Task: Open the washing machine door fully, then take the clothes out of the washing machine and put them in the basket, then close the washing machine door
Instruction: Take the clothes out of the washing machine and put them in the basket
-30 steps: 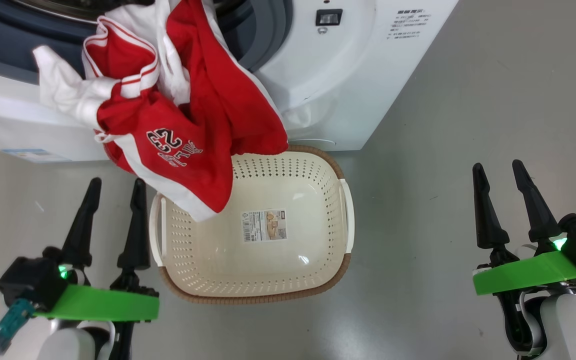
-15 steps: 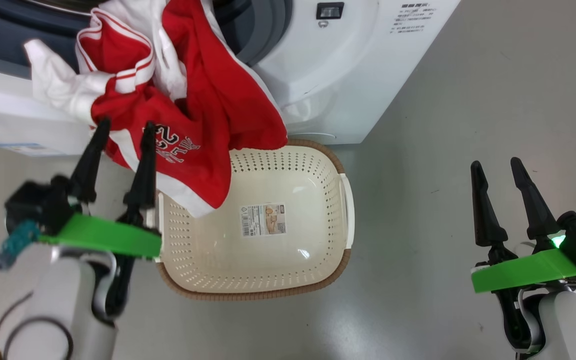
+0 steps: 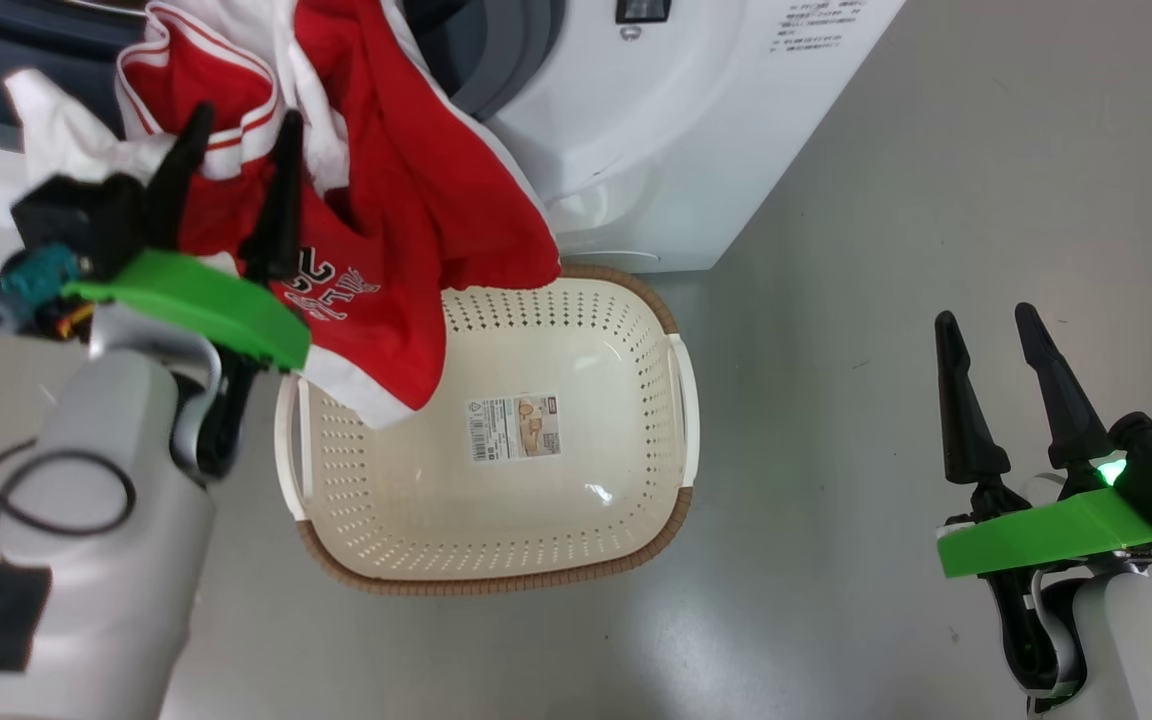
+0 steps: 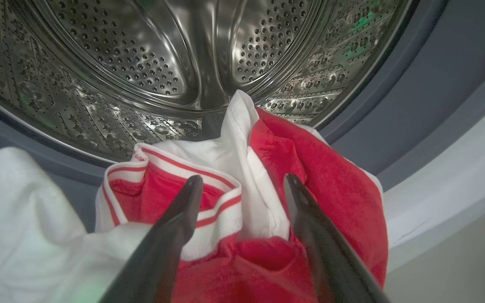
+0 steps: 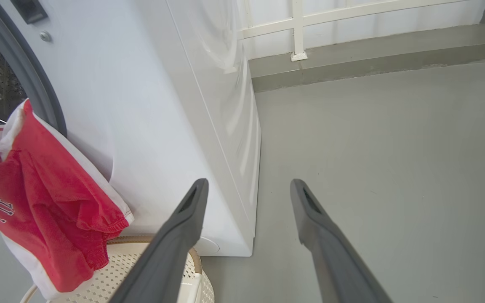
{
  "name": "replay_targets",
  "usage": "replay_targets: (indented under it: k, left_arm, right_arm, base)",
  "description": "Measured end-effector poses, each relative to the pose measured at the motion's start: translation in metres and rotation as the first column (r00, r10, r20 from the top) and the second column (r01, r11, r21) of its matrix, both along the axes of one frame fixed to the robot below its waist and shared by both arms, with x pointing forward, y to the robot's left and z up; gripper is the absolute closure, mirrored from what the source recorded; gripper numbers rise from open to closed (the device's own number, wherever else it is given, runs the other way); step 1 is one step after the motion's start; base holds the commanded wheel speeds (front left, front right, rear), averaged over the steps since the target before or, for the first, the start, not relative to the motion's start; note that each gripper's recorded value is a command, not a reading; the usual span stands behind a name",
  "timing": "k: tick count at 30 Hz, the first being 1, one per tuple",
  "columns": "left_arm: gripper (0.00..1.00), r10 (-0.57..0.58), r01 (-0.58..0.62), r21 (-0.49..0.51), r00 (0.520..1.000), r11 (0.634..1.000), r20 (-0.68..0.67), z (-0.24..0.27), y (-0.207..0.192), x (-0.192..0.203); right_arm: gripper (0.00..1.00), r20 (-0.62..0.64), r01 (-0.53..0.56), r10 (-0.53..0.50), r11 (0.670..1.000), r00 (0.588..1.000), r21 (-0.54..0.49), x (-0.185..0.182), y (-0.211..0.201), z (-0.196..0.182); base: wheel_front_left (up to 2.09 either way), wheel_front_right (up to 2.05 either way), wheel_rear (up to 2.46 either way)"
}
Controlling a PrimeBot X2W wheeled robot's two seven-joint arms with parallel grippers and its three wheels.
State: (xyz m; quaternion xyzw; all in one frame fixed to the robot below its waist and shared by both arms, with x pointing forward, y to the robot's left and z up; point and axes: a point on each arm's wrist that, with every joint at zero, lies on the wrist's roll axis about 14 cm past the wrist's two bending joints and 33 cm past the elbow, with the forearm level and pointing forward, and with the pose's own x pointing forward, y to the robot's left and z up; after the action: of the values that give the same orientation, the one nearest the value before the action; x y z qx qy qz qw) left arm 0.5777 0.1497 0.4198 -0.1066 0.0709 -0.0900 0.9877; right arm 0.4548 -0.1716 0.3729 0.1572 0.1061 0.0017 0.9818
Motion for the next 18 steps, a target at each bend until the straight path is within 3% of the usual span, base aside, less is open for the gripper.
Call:
replay_targets:
  k: [8,18]
  left_arm:
    - [0.0,-0.018,0.02,0.025,0.997,0.999,-0.079,-0.009,-0.007,0.029]
    - [0.0,-0.04,0.055,0.07,0.98,0.996,-0.195,-0.036,-0.015,0.038]
  right_arm:
    - [0.0,-0.014,0.0,0.0,1.0,1.0,-0.002,0.0,-0.001,-0.006]
    - [0.0,-0.012,0.003,-0.003,1.0,1.0,-0.004,0.004,-0.002,-0.008]
  base:
    - [0.0,0.0,0.0]
    - [0.0,0.0,0.0]
